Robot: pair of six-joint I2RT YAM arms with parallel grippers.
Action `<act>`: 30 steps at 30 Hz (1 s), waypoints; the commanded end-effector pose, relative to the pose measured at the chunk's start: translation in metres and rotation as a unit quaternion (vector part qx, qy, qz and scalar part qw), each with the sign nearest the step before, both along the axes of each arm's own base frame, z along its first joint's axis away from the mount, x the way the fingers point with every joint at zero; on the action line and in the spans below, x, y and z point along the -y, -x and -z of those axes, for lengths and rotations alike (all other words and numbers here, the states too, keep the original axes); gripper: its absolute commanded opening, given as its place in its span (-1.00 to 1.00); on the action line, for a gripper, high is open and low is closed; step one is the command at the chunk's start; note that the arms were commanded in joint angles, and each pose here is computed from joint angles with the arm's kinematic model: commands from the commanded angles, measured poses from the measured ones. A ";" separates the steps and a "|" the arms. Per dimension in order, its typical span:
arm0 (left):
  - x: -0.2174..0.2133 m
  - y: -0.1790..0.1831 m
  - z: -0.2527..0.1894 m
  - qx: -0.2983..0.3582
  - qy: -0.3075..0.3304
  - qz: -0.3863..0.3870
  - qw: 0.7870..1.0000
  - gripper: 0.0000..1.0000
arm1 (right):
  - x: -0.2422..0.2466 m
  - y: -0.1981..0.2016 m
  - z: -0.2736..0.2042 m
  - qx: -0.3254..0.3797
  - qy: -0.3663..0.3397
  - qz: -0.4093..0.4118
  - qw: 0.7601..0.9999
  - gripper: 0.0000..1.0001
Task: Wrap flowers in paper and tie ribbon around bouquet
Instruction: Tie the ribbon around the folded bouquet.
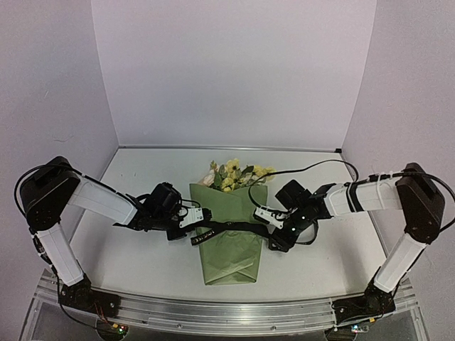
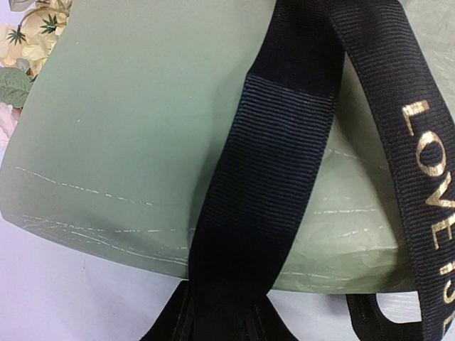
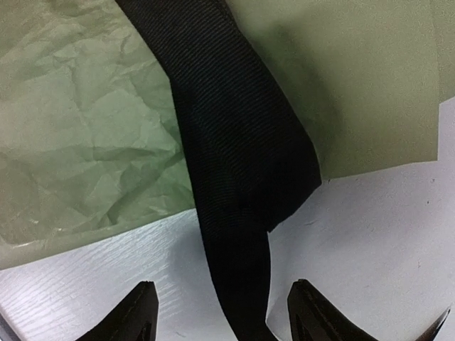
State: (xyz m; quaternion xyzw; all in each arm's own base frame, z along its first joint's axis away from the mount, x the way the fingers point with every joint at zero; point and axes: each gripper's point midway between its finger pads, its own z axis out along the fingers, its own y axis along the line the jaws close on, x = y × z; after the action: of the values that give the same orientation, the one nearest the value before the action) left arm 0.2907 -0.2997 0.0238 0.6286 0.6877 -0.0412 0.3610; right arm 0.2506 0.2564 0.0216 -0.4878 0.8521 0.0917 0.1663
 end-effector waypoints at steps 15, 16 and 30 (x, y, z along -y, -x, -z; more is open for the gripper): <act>0.002 -0.005 -0.028 0.013 0.017 -0.015 1.000 -0.78 | 0.002 -0.030 0.003 0.031 0.049 0.074 0.996 -0.70; 0.001 -0.005 -0.029 0.013 0.017 -0.017 1.000 -0.82 | 0.002 -0.029 0.003 0.028 0.050 0.077 0.995 -0.80; -0.010 0.002 -0.035 0.010 0.015 -0.032 0.999 -0.99 | 0.025 -0.035 -0.023 -0.032 0.146 0.210 0.966 -1.00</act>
State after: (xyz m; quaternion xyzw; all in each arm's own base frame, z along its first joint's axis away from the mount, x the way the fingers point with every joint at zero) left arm 0.2889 -0.2910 0.0438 0.6123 0.7010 -0.0344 0.3640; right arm 0.2893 0.2473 0.0351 -0.3662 0.9217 -0.0101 0.1277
